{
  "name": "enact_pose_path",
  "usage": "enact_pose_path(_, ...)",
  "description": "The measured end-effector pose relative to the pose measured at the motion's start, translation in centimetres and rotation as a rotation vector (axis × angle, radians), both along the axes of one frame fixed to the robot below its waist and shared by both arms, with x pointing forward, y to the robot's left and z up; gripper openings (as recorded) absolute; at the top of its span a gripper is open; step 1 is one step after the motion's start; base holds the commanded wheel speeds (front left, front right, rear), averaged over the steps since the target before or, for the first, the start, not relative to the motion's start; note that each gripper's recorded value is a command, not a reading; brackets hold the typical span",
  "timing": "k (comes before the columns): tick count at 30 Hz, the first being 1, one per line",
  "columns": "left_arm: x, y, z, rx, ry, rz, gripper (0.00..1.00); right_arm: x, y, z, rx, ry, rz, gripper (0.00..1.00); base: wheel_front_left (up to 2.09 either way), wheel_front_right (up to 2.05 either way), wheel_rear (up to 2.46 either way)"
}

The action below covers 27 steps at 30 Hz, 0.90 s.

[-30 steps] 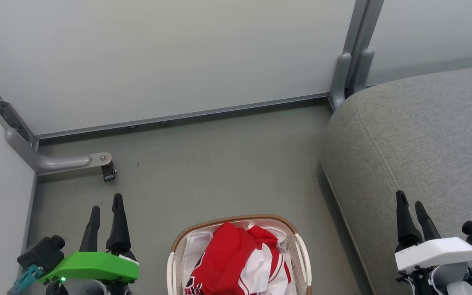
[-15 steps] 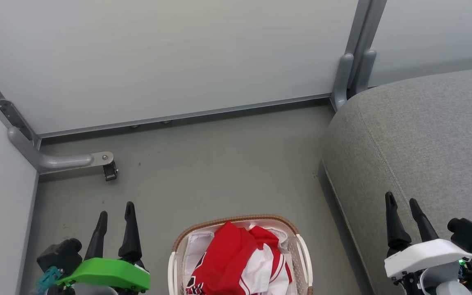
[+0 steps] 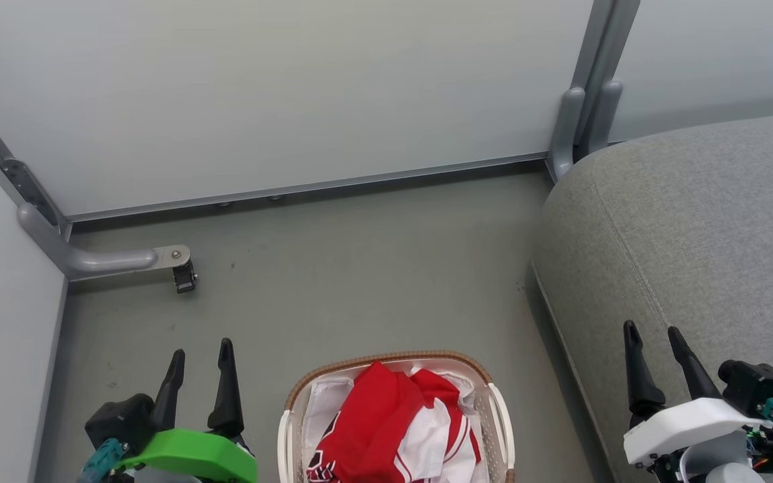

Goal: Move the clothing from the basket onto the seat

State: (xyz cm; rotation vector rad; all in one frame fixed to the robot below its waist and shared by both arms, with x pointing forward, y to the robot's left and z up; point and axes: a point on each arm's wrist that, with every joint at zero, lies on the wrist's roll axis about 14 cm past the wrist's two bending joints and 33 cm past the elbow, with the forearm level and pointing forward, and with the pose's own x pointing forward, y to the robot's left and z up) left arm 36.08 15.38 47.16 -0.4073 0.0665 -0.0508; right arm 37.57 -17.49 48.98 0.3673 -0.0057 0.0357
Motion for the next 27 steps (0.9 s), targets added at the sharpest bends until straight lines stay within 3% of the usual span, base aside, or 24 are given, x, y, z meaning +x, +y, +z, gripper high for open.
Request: enact_pose_path(27, -1.0, -1.0, -1.7, 0.169, 0.015, -0.054, 1.00, 0.0, 1.2, 0.0, -0.183, -0.032, 0.053, 1.00, 0.00, 0.00, 0.00)
